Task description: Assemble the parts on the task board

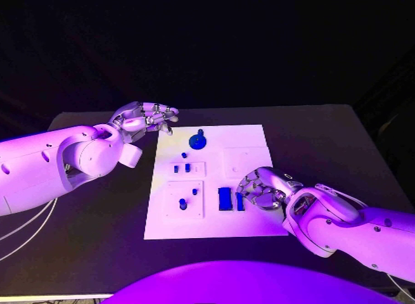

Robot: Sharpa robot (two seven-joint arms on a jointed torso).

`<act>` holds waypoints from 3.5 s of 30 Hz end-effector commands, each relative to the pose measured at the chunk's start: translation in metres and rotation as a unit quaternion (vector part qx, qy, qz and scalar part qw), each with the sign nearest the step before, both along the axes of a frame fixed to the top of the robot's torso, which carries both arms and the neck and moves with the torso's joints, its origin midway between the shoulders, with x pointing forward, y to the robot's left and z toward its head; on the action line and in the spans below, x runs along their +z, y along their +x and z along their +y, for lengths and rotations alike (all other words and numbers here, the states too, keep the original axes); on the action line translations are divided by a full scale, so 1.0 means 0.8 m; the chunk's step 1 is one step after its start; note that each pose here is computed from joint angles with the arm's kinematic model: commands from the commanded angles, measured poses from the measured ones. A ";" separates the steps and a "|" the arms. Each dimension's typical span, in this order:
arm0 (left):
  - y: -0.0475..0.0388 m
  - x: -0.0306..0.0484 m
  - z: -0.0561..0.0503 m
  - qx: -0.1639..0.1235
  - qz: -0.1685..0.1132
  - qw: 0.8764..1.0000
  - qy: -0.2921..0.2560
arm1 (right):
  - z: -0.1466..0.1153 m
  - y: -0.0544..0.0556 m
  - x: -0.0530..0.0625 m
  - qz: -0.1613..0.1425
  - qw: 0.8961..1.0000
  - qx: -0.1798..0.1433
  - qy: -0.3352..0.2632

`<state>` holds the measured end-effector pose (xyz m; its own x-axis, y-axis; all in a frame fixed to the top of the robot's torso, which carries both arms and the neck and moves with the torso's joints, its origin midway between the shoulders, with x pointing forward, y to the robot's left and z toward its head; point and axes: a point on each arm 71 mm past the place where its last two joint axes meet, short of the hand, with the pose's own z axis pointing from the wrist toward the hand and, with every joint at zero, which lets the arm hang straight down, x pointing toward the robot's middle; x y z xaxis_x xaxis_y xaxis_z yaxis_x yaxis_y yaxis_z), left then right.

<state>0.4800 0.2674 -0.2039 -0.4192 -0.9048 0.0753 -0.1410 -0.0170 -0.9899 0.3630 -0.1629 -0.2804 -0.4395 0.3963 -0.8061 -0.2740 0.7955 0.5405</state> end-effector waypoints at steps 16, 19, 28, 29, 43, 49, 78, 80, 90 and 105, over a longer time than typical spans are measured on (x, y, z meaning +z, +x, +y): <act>-0.001 0.0010 -0.002 -0.008 0.000 1.000 -0.006 | 0.004 -0.001 -0.008 0.003 1.000 0.000 -0.007; -0.001 0.0010 -0.003 -0.008 0.000 1.000 -0.006 | 0.004 0.001 -0.008 -0.005 1.000 -0.005 -0.008; -0.001 0.0010 -0.002 -0.007 0.000 1.000 -0.006 | 0.003 0.003 -0.007 -0.019 1.000 -0.010 -0.007; -0.001 0.0010 -0.002 -0.007 0.000 1.000 -0.006 | 0.003 0.003 -0.007 -0.021 1.000 -0.010 -0.007; 0.000 0.0009 -0.003 -0.008 0.000 1.000 -0.006 | 0.005 0.004 -0.006 -0.055 0.998 0.015 -0.025; 0.000 0.0009 -0.003 -0.008 0.000 1.000 -0.006 | 0.006 0.004 -0.002 -0.070 0.997 0.015 -0.019; 0.036 -0.0212 0.005 0.134 -0.059 0.989 -0.037 | -0.104 0.171 0.043 0.016 0.918 -0.191 0.347; 0.043 -0.0247 0.006 0.150 -0.062 0.986 -0.038 | -0.106 0.181 0.042 0.013 0.914 -0.195 0.354; 0.043 -0.0323 -0.008 0.131 -0.046 0.990 -0.020 | -0.101 0.182 0.043 -0.003 0.917 -0.217 0.335; -0.008 -0.0288 -0.078 0.193 -0.061 0.979 0.010 | -0.041 0.128 0.068 0.014 0.841 -0.258 0.476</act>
<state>0.4757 0.2017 -0.2308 -0.1555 -0.9826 0.1014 -0.0605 -0.0930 -0.9938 0.4671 -0.1906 -0.2274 -0.1135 0.9923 -0.0500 0.0083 0.0513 0.9986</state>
